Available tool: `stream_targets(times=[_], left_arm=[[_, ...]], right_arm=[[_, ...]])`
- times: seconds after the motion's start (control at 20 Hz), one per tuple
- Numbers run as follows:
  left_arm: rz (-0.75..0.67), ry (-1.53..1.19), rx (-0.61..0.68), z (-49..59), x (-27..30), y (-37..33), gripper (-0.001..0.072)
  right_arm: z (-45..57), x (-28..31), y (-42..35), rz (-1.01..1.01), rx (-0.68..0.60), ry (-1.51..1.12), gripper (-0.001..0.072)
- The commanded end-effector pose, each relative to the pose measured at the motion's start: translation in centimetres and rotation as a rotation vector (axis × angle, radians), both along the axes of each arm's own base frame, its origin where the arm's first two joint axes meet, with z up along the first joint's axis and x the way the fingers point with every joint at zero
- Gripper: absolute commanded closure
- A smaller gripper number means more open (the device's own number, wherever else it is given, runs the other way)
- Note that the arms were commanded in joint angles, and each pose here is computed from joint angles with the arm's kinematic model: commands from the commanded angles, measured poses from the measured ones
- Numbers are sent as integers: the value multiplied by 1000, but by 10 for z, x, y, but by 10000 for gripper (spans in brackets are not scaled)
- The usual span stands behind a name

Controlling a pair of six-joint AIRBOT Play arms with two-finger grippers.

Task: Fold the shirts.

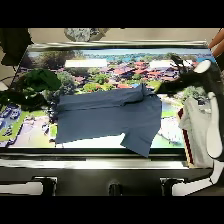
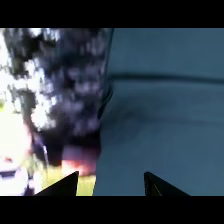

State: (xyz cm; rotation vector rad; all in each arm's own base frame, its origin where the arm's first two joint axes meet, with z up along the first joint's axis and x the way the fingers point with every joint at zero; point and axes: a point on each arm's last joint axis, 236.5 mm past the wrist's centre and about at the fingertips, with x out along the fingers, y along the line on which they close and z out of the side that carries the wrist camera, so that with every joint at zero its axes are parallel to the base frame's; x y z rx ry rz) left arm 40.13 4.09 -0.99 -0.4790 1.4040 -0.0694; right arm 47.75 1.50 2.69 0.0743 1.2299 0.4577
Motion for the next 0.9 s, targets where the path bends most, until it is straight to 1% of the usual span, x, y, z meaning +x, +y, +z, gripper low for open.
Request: stream_targets(times=[0.0,0.05,0.15,0.2,0.25,0.3,0.45,0.7,0.85], left_arm=[[26,205,-100,-19,-85,-3,216],[45,235,-113,-32,-109,-8,218],[35,264,-130,-58,-149,-23,218],[29,275,-139,-69,-163,-30,219],[30,279,-157,-76,-170,-37,241],[31,275,-185,-81,-173,-45,254],[72,224,-223,-83,-160,-53,254],[71,210,-204,-93,-152,-54,254],[65,179,-171,-100,-142,-56,256]], right_arm=[[-9,-93,-63,92,-188,274,227],[-15,-107,-60,99,-181,298,227],[-26,-120,-35,89,-90,279,227],[-30,-123,-24,83,-51,266,227],[-33,-128,-19,78,-31,267,226],[-36,-134,-17,84,-28,278,226],[-38,-144,-17,127,-32,301,226],[-37,-146,-17,139,-34,300,225],[-36,-148,-17,143,-32,307,216]])
